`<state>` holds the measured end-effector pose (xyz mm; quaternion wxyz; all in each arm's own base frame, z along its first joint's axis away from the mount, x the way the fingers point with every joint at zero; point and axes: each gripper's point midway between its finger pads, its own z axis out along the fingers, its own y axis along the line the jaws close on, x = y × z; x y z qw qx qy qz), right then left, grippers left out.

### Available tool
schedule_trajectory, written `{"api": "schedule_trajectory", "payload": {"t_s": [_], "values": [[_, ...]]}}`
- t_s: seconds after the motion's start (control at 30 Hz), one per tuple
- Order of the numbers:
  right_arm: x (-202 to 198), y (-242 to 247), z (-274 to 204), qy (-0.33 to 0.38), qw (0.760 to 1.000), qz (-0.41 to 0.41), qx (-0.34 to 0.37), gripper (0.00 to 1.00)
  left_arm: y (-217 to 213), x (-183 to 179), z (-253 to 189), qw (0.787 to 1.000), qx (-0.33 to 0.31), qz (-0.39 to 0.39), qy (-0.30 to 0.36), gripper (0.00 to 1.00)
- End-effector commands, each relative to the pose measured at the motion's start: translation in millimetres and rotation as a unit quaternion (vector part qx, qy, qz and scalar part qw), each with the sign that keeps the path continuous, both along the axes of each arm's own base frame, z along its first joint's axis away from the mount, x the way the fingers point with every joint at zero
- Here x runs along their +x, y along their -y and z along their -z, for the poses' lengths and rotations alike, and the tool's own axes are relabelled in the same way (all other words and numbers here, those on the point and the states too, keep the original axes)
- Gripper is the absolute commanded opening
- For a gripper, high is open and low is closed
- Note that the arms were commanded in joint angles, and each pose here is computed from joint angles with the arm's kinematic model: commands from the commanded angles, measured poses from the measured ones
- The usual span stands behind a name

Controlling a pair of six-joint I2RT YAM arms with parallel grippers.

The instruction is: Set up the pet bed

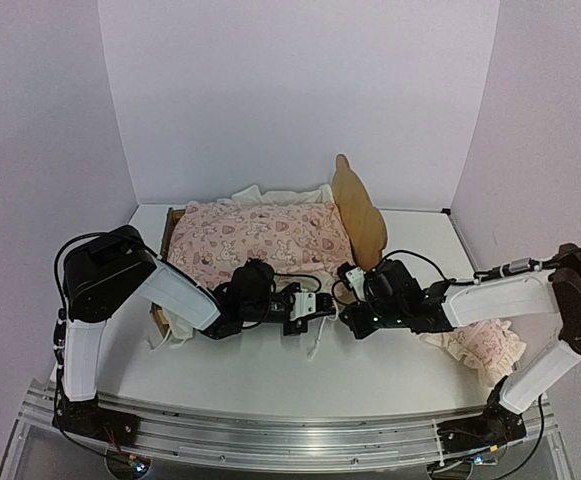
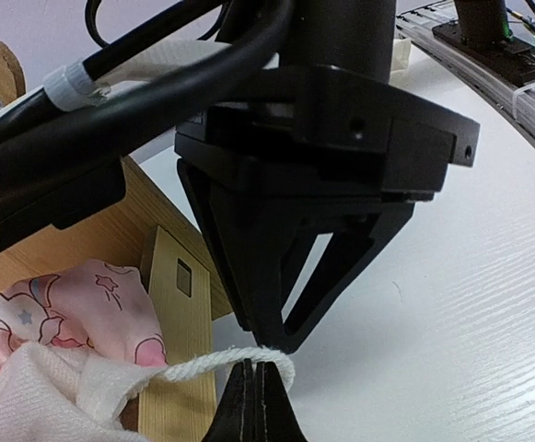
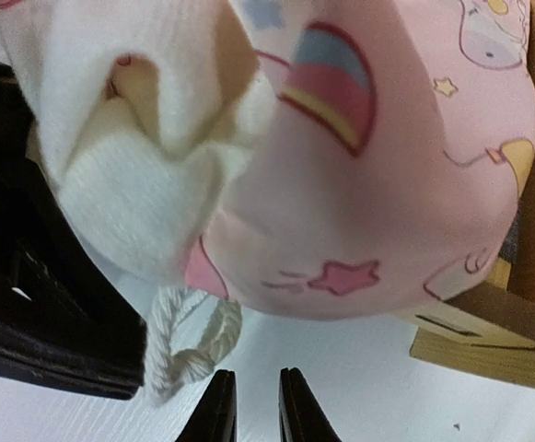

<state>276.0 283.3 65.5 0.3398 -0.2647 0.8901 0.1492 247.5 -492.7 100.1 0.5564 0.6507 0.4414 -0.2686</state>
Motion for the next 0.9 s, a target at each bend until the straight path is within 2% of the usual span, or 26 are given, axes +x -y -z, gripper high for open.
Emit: {"api": "schedule_trajectory", "payload": {"t_s": [0.0,0.17,0.37,0.67,0.73,0.87], "values": [[20,-16,-14,0.062,0.998,-0.013,0.021,0.2,-12,18,41,0.997,0.057,-0.05,-0.034,0.0],[20,-31,-16,0.071,0.996,-0.048,0.038,0.23,-12,24,38,0.996,0.055,-0.064,-0.041,0.0],[14,-35,-20,0.078,0.993,-0.069,0.055,0.31,-15,38,36,0.991,0.058,-0.1,-0.063,0.0],[22,-44,-32,0.14,0.983,-0.088,0.073,0.35,-17,46,29,0.988,0.049,-0.11,-0.096,0.0],[22,-46,-34,0.148,0.981,-0.097,0.073,0.35,-19,49,29,0.984,0.051,-0.118,-0.12,0.0],[22,-47,-36,0.173,0.976,-0.108,0.081,0.35,-22,47,30,0.964,0.054,-0.118,-0.232,0.0]]}}
